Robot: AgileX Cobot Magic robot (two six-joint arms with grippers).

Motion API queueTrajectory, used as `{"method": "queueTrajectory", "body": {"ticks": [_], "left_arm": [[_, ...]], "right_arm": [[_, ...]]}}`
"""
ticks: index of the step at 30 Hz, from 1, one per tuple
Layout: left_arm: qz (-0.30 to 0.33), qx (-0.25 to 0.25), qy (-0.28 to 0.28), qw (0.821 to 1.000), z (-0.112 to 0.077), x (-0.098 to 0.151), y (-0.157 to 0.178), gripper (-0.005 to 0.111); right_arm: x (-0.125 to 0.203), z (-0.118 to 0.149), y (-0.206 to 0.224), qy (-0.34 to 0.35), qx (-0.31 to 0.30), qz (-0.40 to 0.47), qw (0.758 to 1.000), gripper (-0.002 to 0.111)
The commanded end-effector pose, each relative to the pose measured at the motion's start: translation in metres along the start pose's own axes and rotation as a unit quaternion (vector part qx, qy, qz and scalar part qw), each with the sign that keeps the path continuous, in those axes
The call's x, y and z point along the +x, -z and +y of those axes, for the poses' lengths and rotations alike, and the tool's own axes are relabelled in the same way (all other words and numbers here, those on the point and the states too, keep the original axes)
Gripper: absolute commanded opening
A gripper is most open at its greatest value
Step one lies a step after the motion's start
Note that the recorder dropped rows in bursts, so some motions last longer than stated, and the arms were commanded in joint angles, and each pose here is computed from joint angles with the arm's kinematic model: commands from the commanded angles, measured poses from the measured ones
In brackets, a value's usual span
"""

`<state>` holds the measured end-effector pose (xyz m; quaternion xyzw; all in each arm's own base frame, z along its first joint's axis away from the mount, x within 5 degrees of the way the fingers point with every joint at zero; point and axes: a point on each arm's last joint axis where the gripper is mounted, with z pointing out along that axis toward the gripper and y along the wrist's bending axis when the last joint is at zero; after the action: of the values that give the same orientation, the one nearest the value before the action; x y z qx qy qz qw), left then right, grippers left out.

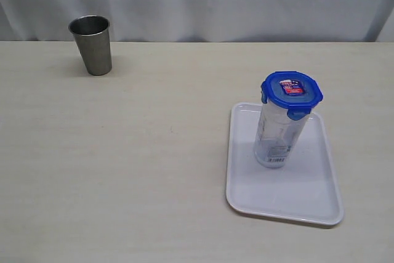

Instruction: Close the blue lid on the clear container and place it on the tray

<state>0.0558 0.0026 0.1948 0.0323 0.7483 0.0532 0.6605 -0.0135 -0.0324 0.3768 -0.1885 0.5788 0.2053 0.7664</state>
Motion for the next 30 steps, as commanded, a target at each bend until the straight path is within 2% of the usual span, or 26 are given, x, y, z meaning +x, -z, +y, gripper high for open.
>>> {"method": "queueTrajectory", "body": {"ticks": [1,30], "left_arm": [[0.046,0.009,0.016,0.999,-0.0019,0.0089,0.0004,0.0],[0.046,0.009,0.017,0.999,-0.002,0.0089,0.0004,0.0]], "right_arm": [[0.0008,0.0003,0.0001,-0.002,0.001,-0.001,1.0,0.004],[0.0008,0.0003,0.0001,-0.002,0.001,-0.001,1.0,0.004]]}}
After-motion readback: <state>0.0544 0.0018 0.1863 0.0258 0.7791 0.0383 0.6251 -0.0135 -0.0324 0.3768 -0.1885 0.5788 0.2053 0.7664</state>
